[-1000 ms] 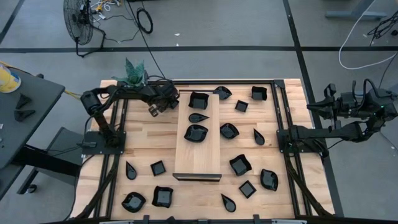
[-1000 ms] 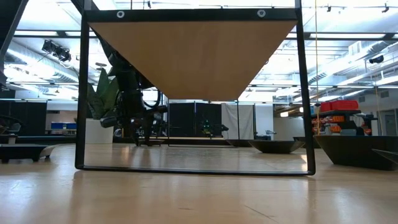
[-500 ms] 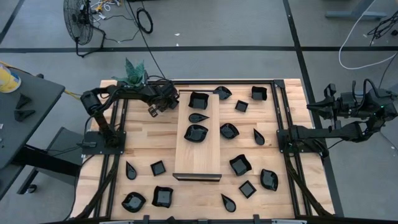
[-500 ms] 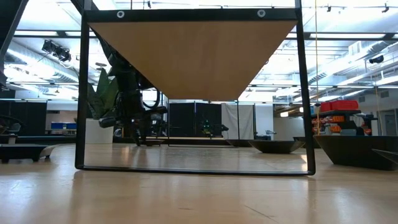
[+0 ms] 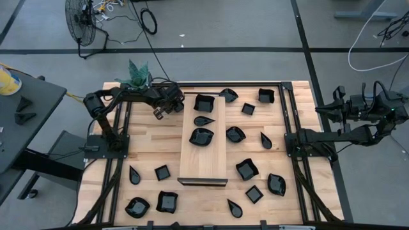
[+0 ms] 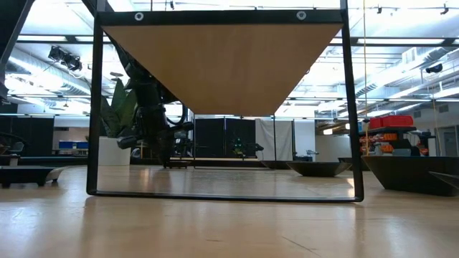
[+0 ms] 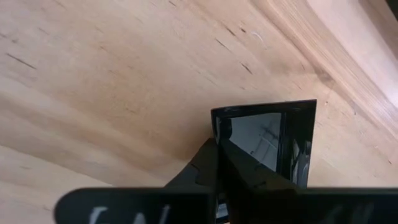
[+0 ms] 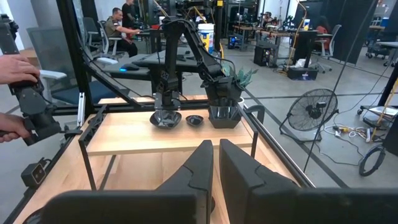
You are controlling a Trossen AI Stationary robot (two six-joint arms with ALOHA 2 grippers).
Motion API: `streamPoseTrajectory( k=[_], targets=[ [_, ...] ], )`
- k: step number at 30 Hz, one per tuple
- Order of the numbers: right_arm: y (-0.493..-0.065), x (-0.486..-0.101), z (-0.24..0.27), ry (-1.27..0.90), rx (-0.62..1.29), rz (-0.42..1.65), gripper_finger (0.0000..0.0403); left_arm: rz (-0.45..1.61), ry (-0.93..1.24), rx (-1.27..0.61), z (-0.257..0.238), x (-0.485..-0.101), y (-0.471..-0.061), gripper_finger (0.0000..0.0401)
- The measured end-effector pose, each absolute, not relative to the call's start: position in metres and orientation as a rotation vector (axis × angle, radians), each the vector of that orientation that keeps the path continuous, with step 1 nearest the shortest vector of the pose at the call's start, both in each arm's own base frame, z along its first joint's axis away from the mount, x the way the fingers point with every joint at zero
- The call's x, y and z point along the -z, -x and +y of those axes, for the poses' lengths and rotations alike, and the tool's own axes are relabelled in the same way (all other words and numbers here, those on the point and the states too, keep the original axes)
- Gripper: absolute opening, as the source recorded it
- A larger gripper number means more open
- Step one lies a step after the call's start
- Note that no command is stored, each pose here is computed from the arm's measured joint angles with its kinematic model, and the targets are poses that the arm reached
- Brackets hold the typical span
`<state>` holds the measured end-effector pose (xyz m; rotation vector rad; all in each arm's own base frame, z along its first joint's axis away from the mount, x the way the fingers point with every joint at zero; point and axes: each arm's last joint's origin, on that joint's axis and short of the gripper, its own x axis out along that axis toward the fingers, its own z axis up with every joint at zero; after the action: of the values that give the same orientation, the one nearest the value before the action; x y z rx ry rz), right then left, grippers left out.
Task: Pick & Place Mini shaped plates
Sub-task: Put the square plate on the shelf
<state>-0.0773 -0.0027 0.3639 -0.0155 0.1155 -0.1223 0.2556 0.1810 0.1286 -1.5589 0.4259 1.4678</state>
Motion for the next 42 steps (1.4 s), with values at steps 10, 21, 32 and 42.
streamPoseTrajectory(
  k=[10,21,32,42],
  targets=[
    [0.077,-0.364,-0.003,0.015,0.122,0.116,0.0034,0.465,1.519,-1.462,0.18,-0.13,-0.254,0.0008],
    [0.077,-0.364,-0.003,0.015,0.123,0.115,0.0034,0.493,1.432,-1.479,0.177,-0.156,-0.238,0.0007],
    [0.077,-0.364,-0.003,0.015,0.122,0.115,0.0034,0.564,1.32,-1.495,0.15,-0.205,-0.206,0.0007],
    [0.077,-0.364,-0.003,0.015,0.122,0.116,0.0034,0.473,1.31,-1.291,0.11,-0.252,-0.194,0.0007]
  ],
)
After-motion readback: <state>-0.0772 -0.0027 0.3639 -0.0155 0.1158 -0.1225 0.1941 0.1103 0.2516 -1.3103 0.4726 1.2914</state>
